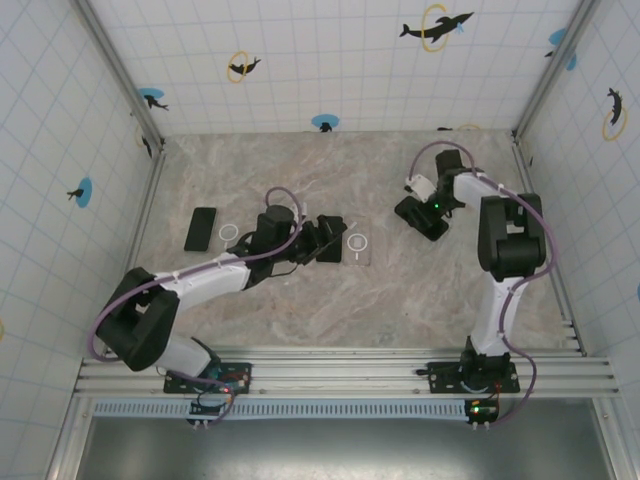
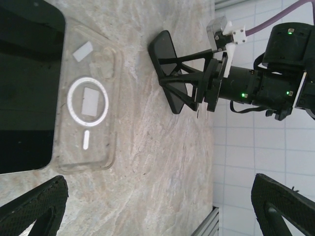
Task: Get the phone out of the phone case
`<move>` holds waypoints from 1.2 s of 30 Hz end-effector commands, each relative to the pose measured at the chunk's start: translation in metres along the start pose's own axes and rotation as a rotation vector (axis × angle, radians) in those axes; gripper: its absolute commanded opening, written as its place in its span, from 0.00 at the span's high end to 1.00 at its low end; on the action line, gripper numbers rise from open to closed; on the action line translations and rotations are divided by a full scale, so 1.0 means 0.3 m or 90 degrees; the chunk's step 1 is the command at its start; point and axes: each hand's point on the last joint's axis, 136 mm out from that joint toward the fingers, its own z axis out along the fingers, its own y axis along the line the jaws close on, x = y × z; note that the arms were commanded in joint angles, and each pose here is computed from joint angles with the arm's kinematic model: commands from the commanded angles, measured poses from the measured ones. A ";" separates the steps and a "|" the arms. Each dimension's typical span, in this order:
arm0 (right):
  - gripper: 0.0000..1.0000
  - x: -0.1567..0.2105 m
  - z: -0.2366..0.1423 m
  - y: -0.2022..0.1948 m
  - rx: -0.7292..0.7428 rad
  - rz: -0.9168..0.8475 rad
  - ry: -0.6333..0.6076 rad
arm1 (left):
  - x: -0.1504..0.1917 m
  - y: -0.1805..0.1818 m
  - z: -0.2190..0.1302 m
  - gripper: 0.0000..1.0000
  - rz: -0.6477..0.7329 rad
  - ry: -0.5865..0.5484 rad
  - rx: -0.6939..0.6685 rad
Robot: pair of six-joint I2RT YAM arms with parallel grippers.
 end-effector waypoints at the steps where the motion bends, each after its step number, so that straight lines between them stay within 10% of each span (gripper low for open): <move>1: 0.50 -0.032 -0.065 0.025 -0.022 0.047 -0.060 | -0.007 -0.034 0.017 0.03 0.055 -0.001 -0.010; 16: 0.52 -0.194 -0.306 0.217 -0.111 0.059 -0.320 | -0.041 -0.144 0.157 0.13 0.104 -0.006 0.021; 36: 0.53 -0.213 -0.414 0.448 -0.150 0.006 -0.377 | -0.080 -0.258 0.314 0.54 0.084 -0.009 0.106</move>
